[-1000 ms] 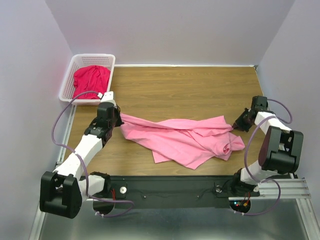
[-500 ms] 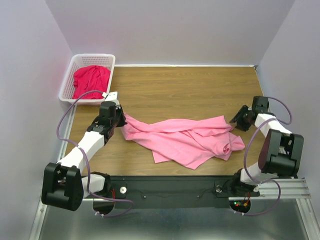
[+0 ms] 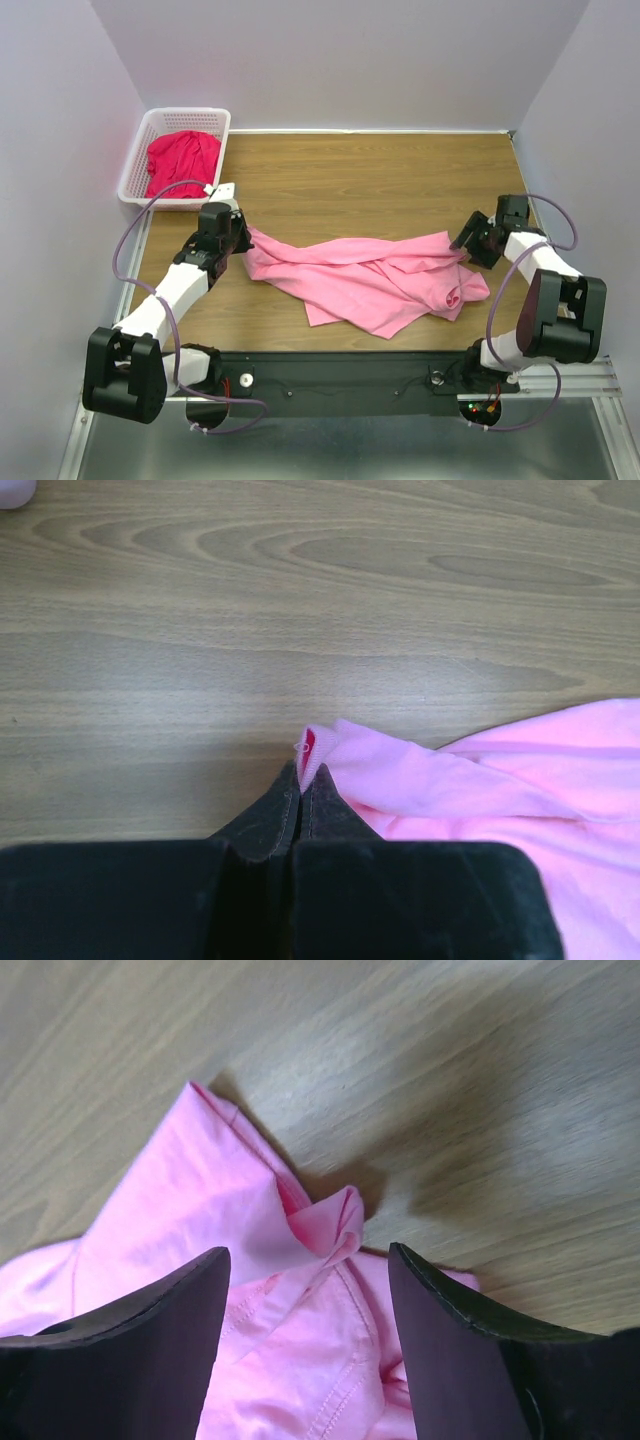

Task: Fold and stack the t-shirts
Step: Flatten the tshirt out

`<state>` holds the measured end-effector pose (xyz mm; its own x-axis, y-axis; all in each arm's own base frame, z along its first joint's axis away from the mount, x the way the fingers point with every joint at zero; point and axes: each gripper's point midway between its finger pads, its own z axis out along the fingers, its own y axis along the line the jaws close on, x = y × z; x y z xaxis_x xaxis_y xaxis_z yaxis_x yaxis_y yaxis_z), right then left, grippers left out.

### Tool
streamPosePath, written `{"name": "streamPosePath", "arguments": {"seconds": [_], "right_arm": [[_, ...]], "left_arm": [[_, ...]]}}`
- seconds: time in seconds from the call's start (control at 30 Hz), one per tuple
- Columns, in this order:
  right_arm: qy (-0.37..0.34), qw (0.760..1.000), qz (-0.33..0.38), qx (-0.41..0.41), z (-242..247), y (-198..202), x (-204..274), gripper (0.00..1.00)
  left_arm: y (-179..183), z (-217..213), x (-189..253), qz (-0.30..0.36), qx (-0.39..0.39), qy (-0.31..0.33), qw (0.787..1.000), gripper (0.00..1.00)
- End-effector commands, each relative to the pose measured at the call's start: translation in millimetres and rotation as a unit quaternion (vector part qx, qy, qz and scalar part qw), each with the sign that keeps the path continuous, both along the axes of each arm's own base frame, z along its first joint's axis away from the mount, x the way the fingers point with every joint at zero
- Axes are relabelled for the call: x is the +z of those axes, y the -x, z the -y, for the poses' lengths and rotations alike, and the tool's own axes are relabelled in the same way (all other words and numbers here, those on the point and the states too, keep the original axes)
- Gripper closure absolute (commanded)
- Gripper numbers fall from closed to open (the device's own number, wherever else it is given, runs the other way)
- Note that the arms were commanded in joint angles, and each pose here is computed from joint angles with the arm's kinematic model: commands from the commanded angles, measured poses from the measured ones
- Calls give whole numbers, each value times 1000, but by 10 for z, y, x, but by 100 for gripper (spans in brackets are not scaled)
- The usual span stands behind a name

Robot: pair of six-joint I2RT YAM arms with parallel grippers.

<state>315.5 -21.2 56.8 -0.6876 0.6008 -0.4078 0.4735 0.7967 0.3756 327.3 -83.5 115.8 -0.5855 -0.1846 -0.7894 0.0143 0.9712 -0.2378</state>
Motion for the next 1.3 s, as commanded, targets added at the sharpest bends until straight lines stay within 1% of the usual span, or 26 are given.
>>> {"name": "streamPosePath", "arguments": {"seconds": [0.0, 0.27, 0.37, 0.47, 0.6, 0.77, 0.8, 0.87, 1.0, 1.27], "right_arm": [[13, 1000, -21, -5, -4, 59, -78, 29], [13, 999, -27, 18, -81, 164, -141, 30], [7, 999, -34, 23, -113, 190, -186, 34], [3, 999, -30, 28, -149, 194, -170, 36], [7, 999, -4, 41, -173, 184, -39, 36], [14, 999, 1, 39, -156, 225, -22, 36], [17, 999, -2, 38, -148, 243, -42, 37], [17, 999, -8, 39, -148, 267, -80, 44], [19, 999, -15, 35, -136, 281, -120, 50], [15, 999, -18, 31, -130, 171, -173, 50]], "left_arm": [[-71, 5, 209, 38, -4, 4, 999, 100], [-63, 3, 211, 39, -5, 3, 999, 100], [-67, 3, 212, 39, -5, 3, 999, 100], [-69, -5, 207, 38, -4, 2, 999, 100], [-75, 2, 216, 39, -4, 2, 999, 100], [-71, 1, 214, 39, -4, 2, 999, 100], [-72, -1, 214, 39, -4, 3, 999, 100], [-72, -4, 219, 40, -4, 2, 999, 100], [-67, -2, 222, 40, -4, 3, 999, 100], [-58, 1, 228, 42, -5, 3, 999, 100]]}}
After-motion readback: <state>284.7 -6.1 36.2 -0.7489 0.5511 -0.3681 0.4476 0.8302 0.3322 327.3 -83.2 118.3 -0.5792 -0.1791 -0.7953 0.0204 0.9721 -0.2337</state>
